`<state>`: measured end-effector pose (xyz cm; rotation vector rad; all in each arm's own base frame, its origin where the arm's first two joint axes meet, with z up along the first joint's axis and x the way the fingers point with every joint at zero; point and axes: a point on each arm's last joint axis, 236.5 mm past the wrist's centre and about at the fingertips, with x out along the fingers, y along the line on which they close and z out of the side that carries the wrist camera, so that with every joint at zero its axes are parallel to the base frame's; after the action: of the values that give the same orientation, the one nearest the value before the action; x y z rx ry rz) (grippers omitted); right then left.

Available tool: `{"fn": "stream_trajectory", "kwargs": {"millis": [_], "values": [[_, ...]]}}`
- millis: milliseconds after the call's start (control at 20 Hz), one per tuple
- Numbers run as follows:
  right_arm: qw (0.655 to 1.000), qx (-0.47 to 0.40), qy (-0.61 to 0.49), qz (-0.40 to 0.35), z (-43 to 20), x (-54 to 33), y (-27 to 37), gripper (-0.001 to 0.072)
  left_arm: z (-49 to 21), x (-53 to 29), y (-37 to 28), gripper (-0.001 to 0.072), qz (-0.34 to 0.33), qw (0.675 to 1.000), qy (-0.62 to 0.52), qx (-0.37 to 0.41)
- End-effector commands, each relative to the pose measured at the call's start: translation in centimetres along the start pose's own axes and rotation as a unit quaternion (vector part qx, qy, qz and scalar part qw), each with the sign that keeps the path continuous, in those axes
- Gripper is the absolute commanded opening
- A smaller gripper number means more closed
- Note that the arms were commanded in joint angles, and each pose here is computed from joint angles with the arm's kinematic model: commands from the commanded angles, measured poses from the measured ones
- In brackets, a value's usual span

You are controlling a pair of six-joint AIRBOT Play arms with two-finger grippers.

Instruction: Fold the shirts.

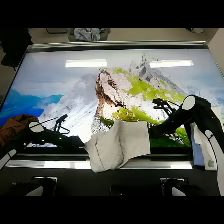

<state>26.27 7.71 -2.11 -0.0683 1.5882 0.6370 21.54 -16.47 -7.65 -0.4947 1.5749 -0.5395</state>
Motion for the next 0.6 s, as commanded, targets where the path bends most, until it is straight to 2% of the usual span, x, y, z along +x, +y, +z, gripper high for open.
{"fn": "stream_trajectory", "kwargs": {"millis": [0, 50, 100, 150, 250, 300, 350, 500, 550], "values": [[1.0, 0.0, 0.012, 0.013, -0.6, 0.4, 0.4, 0.0688, 1.4, 1.6, -1.1, 0.0699, -0.029, 0.998, -0.05, -0.03], [1.0, 0.0, 0.012, 0.013, -0.5, 0.4, 0.4, 0.0688, 1.5, 1.8, -1.5, 0.0694, -0.029, 0.998, -0.055, -0.032], [1.0, 0.0, 0.012, 0.012, -0.5, 0.4, 0.4, 0.0688, 1.7, 2.1, -1.8, 0.0631, -0.028, 0.997, -0.059, -0.031], [1.0, 0.0, 0.011, 0.011, -0.5, 0.4, 0.3, 0.069, 1.7, 2.4, -2.0, 0.0631, -0.025, 0.997, -0.061, -0.028], [1.0, 0.003, 0.008, 0.002, -0.4, 0.4, -0.1, 0.0706, 1.6, 2.9, -2.5, 0.0581, -0.022, 0.998, -0.061, -0.025], [1.0, 0.006, 0.001, -0.002, 0.0, 0.4, -0.3, 0.0707, 1.7, 3.0, -2.5, 0.0518, -0.021, 0.997, -0.063, -0.033], [1.0, 0.011, -0.005, -0.006, 0.3, 0.5, -0.5, 0.0707, 1.7, 3.1, -2.5, 0.0374, -0.02, 0.997, -0.064, -0.035], [1.0, 0.029, -0.009, -0.009, 0.4, 2.0, -1.2, 0.0708, 1.6, 3.3, -2.4, 0.0072, -0.019, 0.997, -0.061, -0.036], [0.999, 0.036, -0.001, -0.004, 0.0, 2.9, -1.3, 0.0708, 1.6, 3.2, -2.4, 0.0038, -0.019, 0.997, -0.061, -0.034]]}}
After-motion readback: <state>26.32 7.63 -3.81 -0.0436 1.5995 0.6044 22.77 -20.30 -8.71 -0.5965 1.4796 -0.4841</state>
